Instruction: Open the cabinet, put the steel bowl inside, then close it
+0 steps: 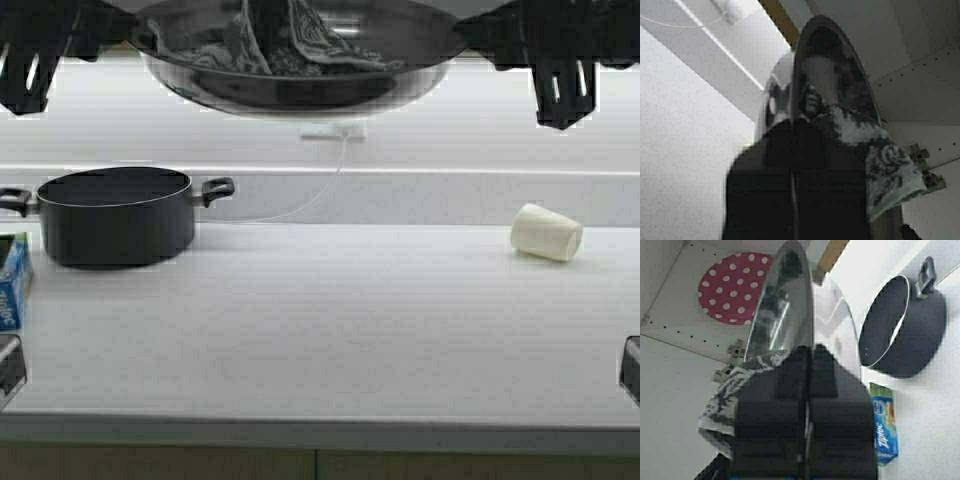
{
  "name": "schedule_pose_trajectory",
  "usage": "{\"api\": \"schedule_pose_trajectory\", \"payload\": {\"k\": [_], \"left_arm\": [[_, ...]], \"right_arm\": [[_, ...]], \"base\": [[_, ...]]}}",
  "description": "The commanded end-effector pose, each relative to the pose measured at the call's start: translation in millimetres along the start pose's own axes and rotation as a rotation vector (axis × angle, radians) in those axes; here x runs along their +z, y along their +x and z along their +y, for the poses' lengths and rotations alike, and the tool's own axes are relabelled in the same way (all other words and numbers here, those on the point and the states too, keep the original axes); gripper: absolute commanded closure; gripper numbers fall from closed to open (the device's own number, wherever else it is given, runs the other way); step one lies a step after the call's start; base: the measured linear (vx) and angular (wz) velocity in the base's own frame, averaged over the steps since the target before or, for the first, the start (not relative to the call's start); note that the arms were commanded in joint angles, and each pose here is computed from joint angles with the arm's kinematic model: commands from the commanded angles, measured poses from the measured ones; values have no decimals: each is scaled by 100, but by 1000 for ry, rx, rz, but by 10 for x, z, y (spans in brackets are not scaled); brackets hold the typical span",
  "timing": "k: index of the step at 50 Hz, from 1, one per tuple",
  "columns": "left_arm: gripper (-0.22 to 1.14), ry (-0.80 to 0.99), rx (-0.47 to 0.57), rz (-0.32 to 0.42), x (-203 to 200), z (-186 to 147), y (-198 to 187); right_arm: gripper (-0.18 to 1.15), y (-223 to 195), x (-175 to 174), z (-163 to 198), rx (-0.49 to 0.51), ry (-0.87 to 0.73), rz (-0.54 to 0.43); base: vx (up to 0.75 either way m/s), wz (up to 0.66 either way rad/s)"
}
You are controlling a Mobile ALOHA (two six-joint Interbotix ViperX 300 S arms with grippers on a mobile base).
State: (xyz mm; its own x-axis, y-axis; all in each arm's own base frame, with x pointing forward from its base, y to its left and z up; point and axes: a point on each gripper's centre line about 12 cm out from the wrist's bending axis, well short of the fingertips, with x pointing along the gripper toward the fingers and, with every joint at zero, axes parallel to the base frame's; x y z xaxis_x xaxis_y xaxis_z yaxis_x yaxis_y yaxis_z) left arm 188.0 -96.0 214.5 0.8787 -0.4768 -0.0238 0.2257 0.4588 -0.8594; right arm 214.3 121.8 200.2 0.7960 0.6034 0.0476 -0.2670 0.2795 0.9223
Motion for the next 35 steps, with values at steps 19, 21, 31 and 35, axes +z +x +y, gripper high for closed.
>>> {"api": "schedule_pose_trajectory", "payload": {"k": [19, 21, 31, 35], "left_arm": [[88, 5, 11, -9, 333, -528, 346], [88, 5, 10, -10, 357, -562, 415], [88, 8, -14, -21, 455, -710, 687], [88, 8, -26, -27, 487, -760, 772]], "right_arm": [[90, 413, 301, 910, 66, -65, -16], [90, 462, 345, 979, 64, -72, -22], [90, 685, 449, 1066, 34, -80, -31], [90, 781, 484, 1066, 27, -78, -35]], "base": [[2, -3], [2, -2], [3, -1], [8, 1]]}}
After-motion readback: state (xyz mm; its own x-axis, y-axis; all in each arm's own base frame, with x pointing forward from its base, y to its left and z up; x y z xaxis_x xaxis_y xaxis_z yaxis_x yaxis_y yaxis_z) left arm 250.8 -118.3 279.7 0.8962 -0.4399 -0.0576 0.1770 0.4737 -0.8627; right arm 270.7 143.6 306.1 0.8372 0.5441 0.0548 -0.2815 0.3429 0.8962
